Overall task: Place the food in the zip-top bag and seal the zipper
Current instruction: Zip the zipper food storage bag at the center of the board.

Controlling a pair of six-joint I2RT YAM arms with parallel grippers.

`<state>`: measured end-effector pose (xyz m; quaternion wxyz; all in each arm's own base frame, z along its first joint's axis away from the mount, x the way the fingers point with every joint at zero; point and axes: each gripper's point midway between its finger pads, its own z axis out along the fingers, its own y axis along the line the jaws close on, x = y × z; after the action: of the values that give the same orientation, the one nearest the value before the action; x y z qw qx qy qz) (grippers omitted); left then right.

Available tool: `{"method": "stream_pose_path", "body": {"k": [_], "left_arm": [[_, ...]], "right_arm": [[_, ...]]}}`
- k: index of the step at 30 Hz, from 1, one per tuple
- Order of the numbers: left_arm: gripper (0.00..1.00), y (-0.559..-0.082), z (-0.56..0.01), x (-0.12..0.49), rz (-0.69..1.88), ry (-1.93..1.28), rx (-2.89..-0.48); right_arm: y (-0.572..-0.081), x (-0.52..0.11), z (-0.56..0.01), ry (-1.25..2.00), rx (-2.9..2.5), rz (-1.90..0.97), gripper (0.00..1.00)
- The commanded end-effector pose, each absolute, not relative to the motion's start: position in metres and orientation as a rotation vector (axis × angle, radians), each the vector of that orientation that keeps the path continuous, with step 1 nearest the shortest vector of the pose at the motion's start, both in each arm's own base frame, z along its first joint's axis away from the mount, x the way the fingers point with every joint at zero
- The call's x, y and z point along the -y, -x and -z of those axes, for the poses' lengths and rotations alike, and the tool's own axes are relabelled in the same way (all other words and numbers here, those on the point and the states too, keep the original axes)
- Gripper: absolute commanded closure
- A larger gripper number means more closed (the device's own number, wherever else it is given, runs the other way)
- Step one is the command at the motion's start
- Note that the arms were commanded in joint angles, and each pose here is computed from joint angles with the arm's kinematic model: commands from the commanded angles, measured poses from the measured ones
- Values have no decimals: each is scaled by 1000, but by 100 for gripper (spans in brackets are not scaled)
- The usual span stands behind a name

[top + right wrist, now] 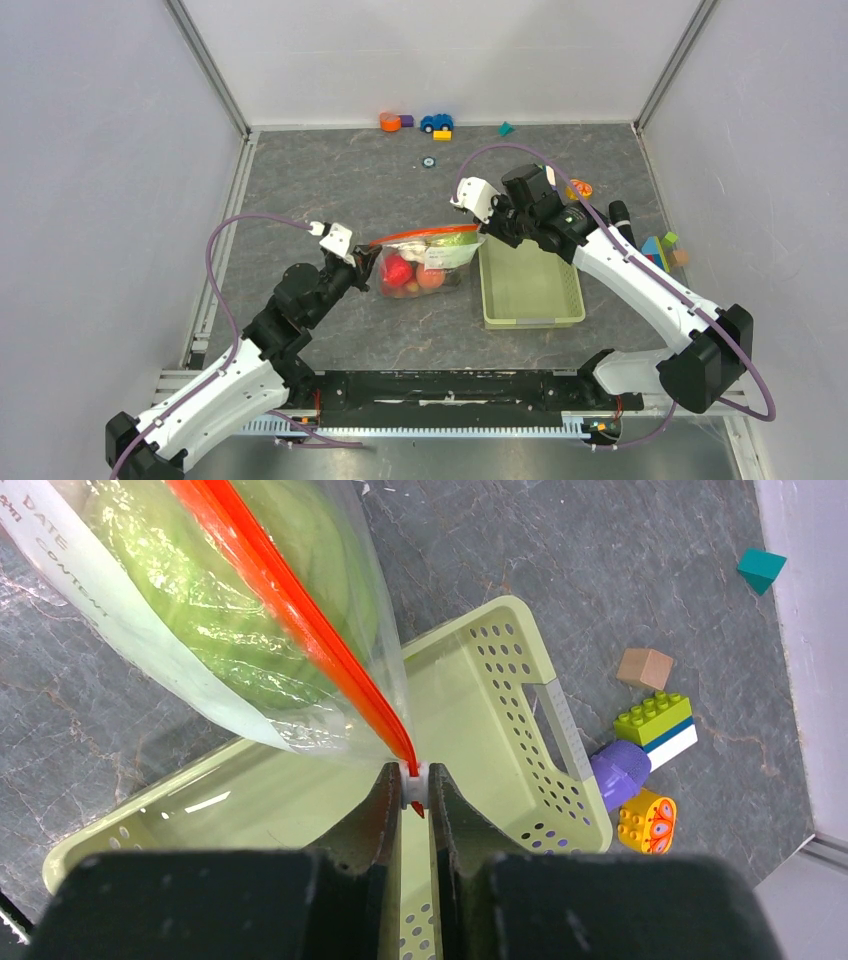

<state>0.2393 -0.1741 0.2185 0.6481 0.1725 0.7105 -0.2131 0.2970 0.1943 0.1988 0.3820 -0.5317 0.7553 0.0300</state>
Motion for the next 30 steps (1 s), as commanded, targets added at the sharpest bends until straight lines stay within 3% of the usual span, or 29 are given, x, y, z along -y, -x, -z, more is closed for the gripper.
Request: {"method": "stream_pose_path", "body": {"k": [1,15,22,23,24,26,27,28,30], "left_arm": [[98,-255,-236,154,390,-276,-1559],[98,-257,-234,153,377,-278,-1570],[98,-254,-233,159,403,-305,-1573],[92,-254,-233,160,409,-308,-1571],[80,-253,-233,162,417,-311,-1571],[41,-251,-236,166,444,-326,-1564],[17,-249,-239,168,460,-338,-1561],[1,-247,-241,170,470,-348,-1557],[0,-245,-249,170,484,-345,-1541]], "right_arm": [[-306,-156,-213,1283,-1976,109,86],[-305,-154,-209,1303,-1974,113,84],[-299,-173,-210,1350,-1918,-15,84],[-296,-180,-210,1374,-1896,-61,84],[-291,-190,-209,1411,-1866,-130,84],[-282,-208,-210,1463,-1815,-260,89],[-277,-218,-213,1481,-1788,-328,91],[-275,-226,-215,1493,-1762,-377,92],[-275,-243,-222,1469,-1728,-463,94]]}}
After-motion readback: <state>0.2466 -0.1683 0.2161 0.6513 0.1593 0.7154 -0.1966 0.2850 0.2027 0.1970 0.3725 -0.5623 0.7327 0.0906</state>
